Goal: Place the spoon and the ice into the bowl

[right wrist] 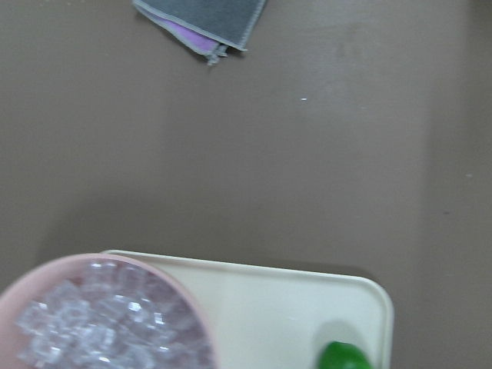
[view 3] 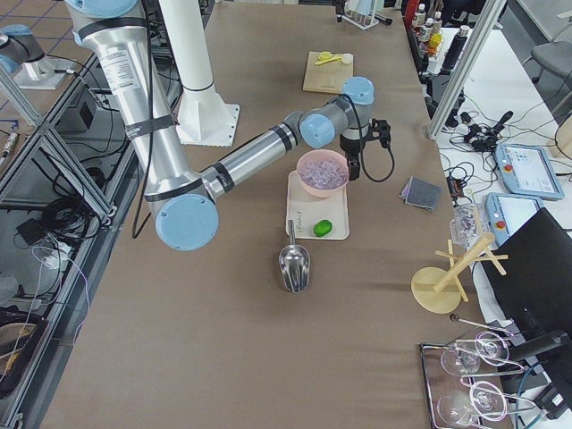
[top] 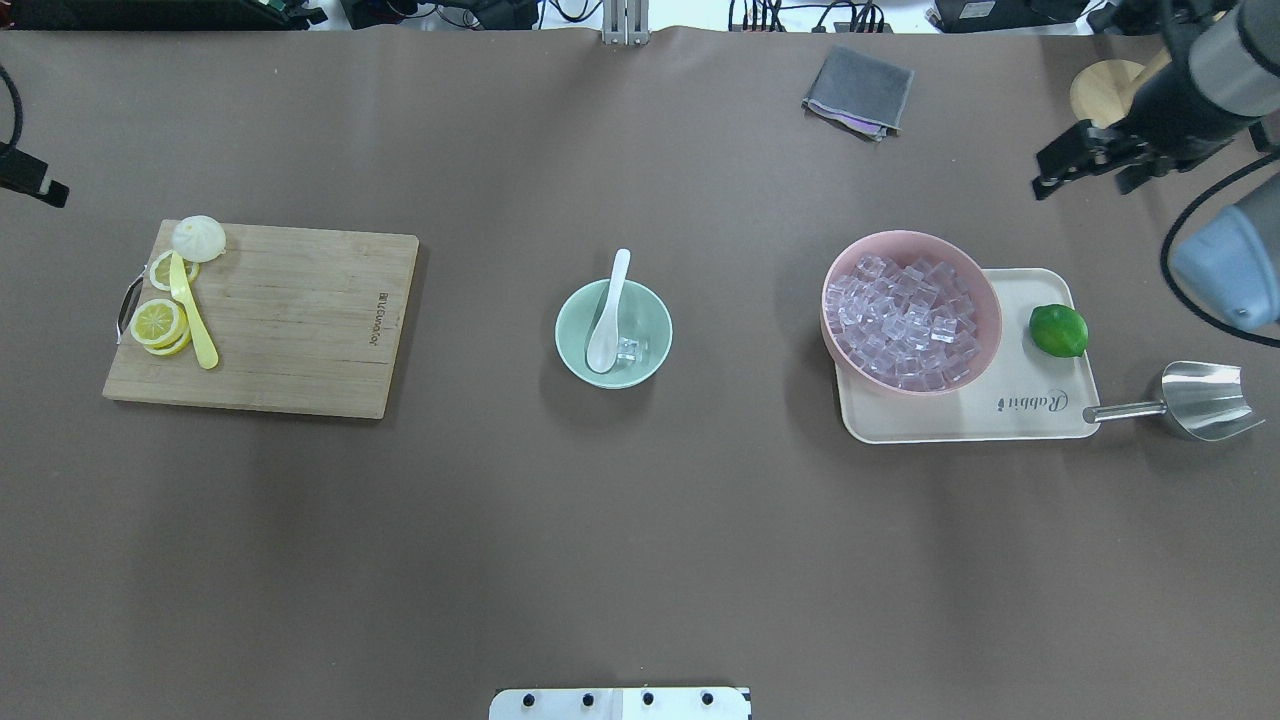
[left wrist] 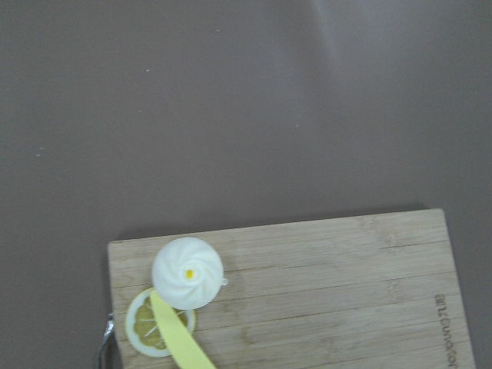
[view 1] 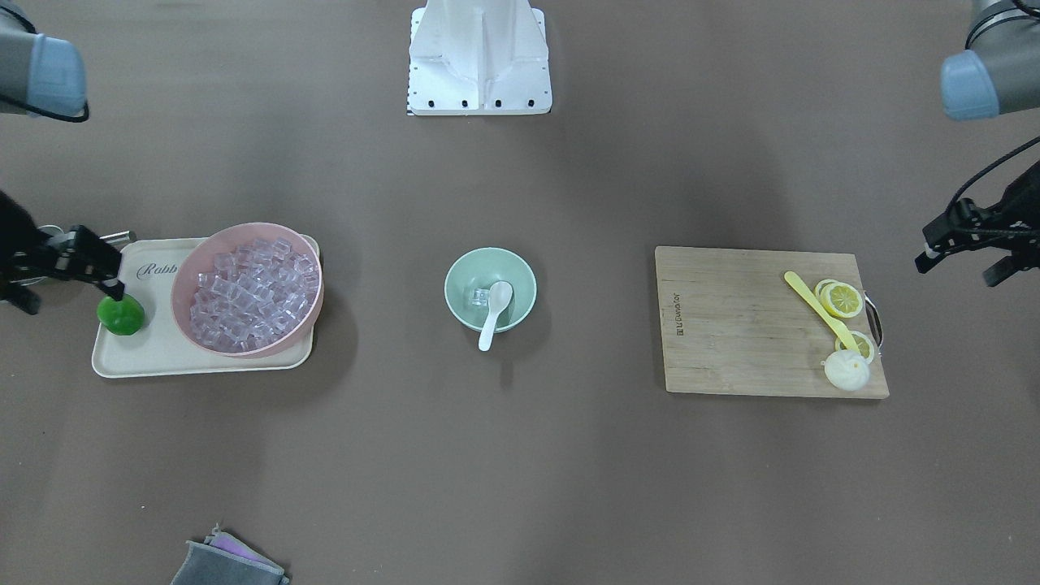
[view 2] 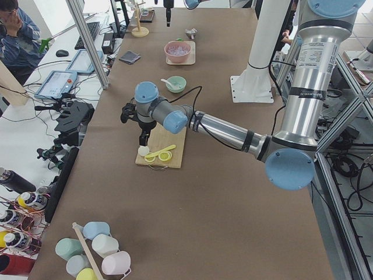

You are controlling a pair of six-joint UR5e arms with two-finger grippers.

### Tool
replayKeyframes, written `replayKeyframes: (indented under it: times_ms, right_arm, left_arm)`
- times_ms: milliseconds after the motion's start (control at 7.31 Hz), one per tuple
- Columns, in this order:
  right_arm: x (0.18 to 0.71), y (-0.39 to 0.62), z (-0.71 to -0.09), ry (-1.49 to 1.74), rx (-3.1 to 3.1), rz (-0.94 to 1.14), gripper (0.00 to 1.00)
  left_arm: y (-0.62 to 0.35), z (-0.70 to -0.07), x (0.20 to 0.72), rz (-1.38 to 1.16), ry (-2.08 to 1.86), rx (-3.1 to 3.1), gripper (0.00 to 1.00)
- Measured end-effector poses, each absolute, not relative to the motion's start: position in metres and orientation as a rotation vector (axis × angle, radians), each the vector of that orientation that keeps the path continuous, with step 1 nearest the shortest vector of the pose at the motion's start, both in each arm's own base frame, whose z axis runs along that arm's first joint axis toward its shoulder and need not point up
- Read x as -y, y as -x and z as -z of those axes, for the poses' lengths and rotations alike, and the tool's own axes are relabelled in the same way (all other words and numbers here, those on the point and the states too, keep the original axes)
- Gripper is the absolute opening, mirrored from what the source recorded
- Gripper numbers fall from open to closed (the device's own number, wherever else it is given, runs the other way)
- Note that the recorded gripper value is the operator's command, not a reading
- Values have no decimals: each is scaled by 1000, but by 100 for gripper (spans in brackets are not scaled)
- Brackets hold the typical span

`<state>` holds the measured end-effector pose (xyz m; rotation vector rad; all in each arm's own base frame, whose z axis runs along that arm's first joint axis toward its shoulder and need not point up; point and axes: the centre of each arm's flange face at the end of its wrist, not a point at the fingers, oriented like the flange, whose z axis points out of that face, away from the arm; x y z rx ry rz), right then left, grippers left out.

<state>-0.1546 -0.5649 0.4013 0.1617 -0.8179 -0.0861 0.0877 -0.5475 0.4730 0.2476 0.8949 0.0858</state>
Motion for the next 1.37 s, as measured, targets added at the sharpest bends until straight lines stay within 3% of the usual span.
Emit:
replayKeyframes:
  times_ms: [547,1368]
  right_arm:
    - [581,45,-540,-150,723,240,100]
    - [572,-9,-595,-128,730,243,100]
  left_arm:
    - [5,-539,514,-204,-264,-797,98]
    - [28,-592,477,-213,-208,-737,98]
